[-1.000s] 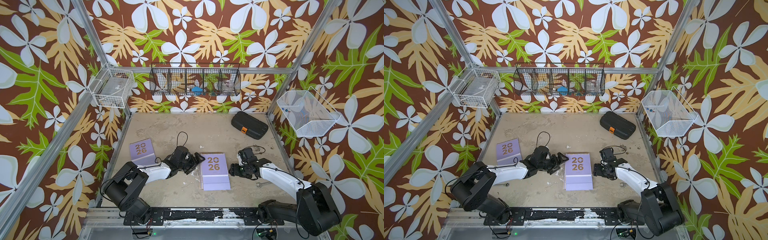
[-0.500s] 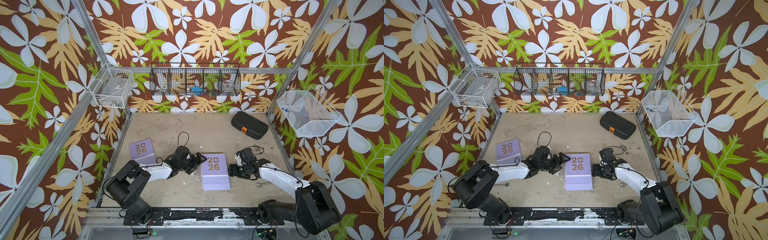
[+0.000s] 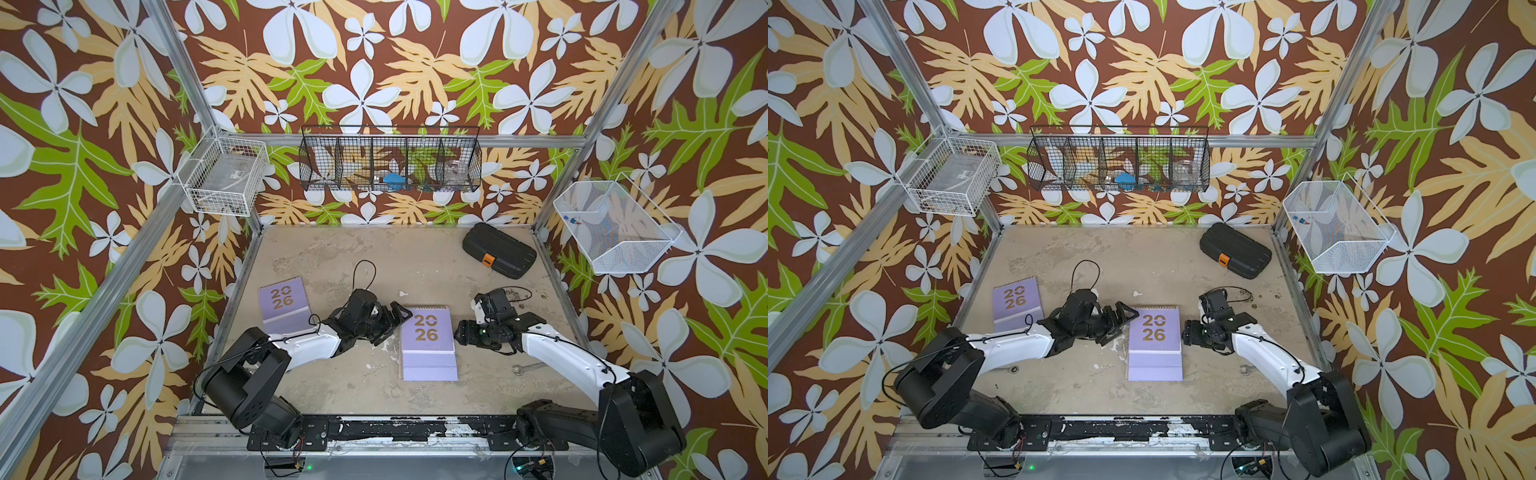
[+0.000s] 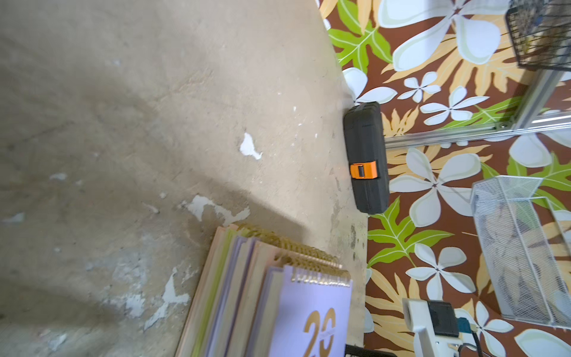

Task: Stack the calendars
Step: Adjust the calendar at the calendar, then move the calendar to the center of the board.

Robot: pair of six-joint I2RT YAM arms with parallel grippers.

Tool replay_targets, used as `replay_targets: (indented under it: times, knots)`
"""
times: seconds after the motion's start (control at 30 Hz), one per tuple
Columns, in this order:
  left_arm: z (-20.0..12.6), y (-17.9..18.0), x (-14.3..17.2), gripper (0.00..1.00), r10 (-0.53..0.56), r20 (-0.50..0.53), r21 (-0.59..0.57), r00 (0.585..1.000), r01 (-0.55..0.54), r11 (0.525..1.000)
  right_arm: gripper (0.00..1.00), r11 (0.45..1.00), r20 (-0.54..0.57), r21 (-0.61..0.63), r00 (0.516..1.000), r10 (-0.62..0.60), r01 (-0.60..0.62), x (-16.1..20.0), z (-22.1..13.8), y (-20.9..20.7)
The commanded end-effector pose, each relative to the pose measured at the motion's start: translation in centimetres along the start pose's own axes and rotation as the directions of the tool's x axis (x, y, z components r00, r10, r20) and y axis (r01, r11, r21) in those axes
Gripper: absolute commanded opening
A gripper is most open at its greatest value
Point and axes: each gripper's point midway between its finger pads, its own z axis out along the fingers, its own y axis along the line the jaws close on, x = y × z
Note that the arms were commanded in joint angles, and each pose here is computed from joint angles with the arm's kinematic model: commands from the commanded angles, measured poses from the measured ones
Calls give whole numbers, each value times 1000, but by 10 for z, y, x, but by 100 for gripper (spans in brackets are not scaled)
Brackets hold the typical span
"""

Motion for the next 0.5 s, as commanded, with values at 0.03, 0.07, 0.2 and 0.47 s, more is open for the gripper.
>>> replay_targets:
  times: [0.03, 0.07, 0.2, 0.47]
  knots:
    - [-30, 20, -37, 100, 33, 128, -114, 991, -19, 993, 77, 999, 66, 48, 998, -20, 17, -22, -19, 0]
    - [-39, 23, -45, 100, 35, 150, -131, 988, -15, 991, 77, 999, 76, 34, 997, -21, 18, -27, -22, 4]
    - [-83, 50, -89, 98, 29, 248, -219, 968, 27, 975, 77, 999, 110, -20, 993, -36, 38, -47, -31, 30]
    - [-193, 130, -167, 92, -27, 489, -363, 872, 231, 903, 77, 985, 113, -117, 987, -112, 125, -80, -20, 101]
